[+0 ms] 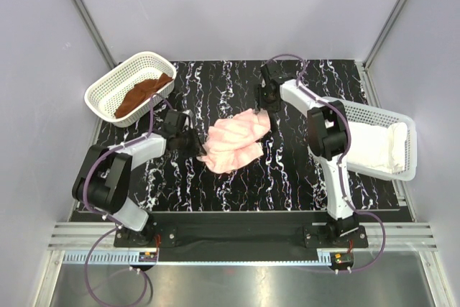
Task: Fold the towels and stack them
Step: Flatten out the crumpled towel
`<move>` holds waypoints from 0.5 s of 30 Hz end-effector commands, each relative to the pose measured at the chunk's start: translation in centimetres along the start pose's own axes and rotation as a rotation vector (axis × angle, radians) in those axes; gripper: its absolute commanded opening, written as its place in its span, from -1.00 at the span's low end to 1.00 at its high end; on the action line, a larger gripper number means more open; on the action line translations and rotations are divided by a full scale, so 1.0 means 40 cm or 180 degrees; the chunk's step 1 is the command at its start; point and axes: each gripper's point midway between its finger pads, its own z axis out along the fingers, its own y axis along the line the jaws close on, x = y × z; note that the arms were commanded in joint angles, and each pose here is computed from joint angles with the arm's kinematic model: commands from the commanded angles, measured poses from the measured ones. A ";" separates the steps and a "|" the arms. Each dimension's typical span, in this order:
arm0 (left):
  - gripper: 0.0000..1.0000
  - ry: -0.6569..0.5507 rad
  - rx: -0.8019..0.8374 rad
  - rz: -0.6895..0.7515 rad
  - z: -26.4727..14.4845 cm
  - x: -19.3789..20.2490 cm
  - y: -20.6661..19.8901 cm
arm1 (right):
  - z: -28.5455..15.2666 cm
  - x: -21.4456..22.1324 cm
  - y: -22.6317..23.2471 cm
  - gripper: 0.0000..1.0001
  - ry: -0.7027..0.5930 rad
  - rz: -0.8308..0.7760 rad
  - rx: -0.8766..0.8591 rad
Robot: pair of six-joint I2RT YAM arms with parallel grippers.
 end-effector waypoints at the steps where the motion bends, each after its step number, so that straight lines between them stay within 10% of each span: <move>1: -0.58 -0.0161 0.0146 0.0254 0.007 -0.099 -0.067 | 0.008 -0.015 0.032 0.18 -0.0069 -0.0131 -0.0154; 7: -1.00 -0.0372 0.0117 0.0540 -0.079 -0.211 -0.141 | -0.046 -0.037 -0.007 -0.87 -0.0128 -0.0097 0.0088; 15: -1.00 -0.1017 -0.0091 0.0974 -0.311 -0.339 -0.216 | -0.379 -0.131 -0.006 -1.00 -0.0766 -0.0114 0.0148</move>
